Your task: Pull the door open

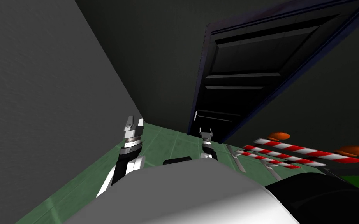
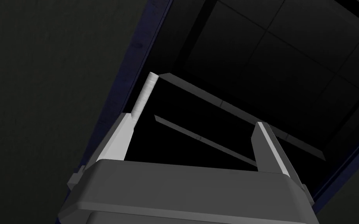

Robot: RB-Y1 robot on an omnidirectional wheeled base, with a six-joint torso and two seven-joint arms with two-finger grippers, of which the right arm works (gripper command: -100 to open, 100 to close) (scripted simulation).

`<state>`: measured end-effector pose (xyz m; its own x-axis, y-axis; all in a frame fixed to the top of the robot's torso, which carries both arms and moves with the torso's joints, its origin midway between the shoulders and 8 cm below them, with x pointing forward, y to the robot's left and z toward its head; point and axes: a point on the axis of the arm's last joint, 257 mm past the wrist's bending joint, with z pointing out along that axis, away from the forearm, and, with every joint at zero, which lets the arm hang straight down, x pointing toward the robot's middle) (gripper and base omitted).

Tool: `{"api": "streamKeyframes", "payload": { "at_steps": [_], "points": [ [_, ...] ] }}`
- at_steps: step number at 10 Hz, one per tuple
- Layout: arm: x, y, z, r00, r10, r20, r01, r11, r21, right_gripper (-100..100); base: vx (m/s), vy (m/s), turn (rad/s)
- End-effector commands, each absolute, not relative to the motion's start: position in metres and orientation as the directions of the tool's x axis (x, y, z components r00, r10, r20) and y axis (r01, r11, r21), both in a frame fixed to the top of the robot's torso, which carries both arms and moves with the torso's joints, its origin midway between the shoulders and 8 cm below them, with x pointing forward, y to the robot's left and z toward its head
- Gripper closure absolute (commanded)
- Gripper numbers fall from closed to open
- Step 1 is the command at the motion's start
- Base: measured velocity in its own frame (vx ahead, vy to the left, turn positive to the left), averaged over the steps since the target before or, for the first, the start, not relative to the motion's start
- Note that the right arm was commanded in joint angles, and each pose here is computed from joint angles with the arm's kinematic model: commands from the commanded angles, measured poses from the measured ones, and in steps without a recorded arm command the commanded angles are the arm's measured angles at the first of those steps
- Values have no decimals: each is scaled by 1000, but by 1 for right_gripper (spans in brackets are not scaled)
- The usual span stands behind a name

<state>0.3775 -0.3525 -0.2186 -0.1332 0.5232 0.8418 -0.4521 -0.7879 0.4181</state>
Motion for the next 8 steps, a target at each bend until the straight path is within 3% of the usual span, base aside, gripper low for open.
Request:
{"api": "streamKeyframes", "payload": {
  "at_steps": [1, 8],
  "points": [
    [376, -357, -231, -128, 486, 864, -447, -806, 388, -100, 113, -17, 59],
    [371, -371, -280, -93, 339, 936, -437, -859, 268, -100, 94, -22, 61]
  ]
}}
